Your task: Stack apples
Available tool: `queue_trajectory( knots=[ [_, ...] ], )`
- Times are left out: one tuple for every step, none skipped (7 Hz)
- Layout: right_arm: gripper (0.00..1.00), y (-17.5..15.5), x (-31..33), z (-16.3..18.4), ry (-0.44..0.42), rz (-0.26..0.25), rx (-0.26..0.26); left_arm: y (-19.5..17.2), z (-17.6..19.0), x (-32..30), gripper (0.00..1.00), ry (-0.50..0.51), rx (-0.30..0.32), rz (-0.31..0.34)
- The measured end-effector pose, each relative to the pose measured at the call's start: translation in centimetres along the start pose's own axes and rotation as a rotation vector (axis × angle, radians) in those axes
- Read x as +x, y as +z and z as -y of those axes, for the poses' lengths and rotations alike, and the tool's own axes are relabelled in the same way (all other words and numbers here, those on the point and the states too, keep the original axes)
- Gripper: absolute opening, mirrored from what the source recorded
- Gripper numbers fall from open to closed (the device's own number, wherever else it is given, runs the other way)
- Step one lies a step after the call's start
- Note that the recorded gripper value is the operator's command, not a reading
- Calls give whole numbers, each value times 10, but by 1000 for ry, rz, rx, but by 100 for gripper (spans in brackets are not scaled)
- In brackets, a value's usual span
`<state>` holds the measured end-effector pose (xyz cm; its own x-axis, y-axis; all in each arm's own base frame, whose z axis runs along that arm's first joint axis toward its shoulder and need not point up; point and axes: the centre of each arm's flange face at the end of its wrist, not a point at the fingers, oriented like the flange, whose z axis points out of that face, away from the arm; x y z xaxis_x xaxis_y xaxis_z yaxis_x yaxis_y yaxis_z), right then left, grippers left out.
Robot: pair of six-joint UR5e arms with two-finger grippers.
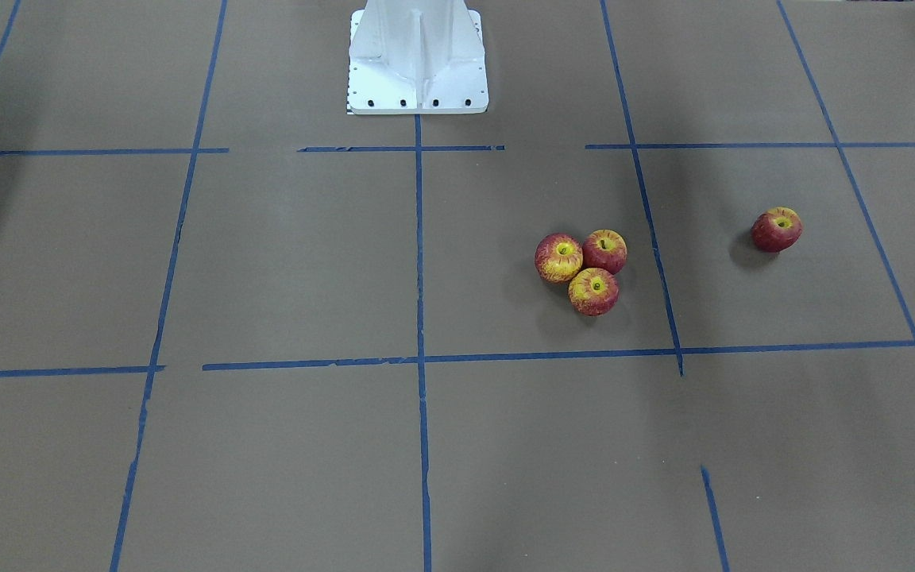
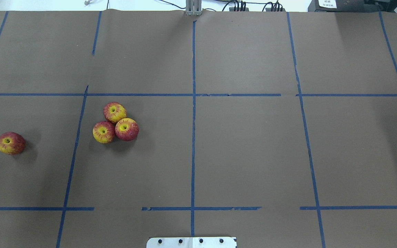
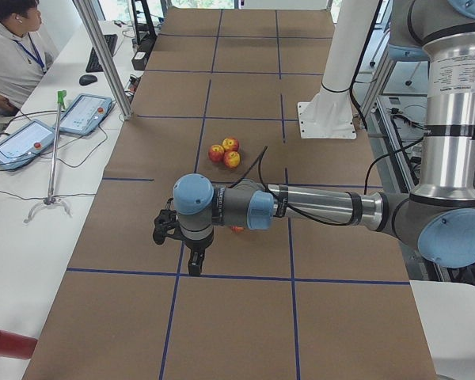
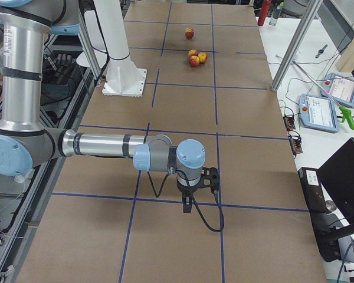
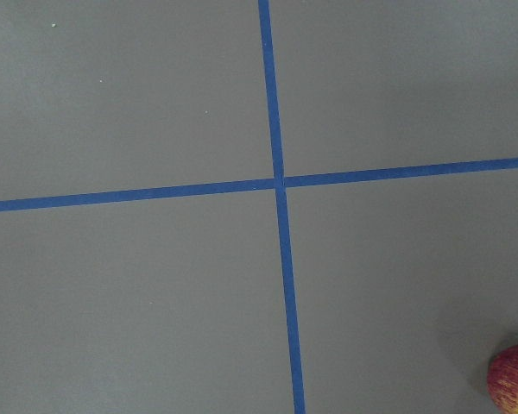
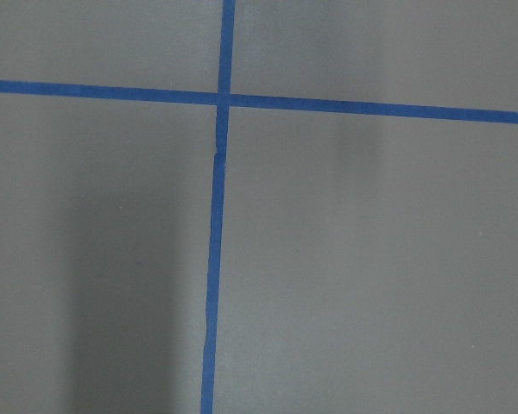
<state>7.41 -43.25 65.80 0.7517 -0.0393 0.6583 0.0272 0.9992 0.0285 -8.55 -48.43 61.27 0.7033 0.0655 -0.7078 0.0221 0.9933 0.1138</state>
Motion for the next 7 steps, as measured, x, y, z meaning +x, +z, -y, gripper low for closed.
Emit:
queue_trajectory(
  knots=[
    [100, 0, 0, 0, 0, 0, 0, -7, 2, -2, 100, -4, 11, 1],
    [100, 0, 0, 0, 0, 0, 0, -12, 9, 0, 100, -3, 16, 1],
    [100, 0, 0, 0, 0, 0, 0, -14, 13, 2, 100, 0, 18, 0],
    [100, 0, 0, 0, 0, 0, 0, -15, 14, 6, 100, 10, 25, -4],
    [100, 0, 0, 0, 0, 0, 0, -14, 16, 15, 100, 42, 35, -7],
    [100, 0, 0, 0, 0, 0, 0, 8, 22, 42, 100, 97, 15, -17],
    [100, 0, 0, 0, 0, 0, 0, 37, 27, 85, 100, 125, -12, -35]
  ],
)
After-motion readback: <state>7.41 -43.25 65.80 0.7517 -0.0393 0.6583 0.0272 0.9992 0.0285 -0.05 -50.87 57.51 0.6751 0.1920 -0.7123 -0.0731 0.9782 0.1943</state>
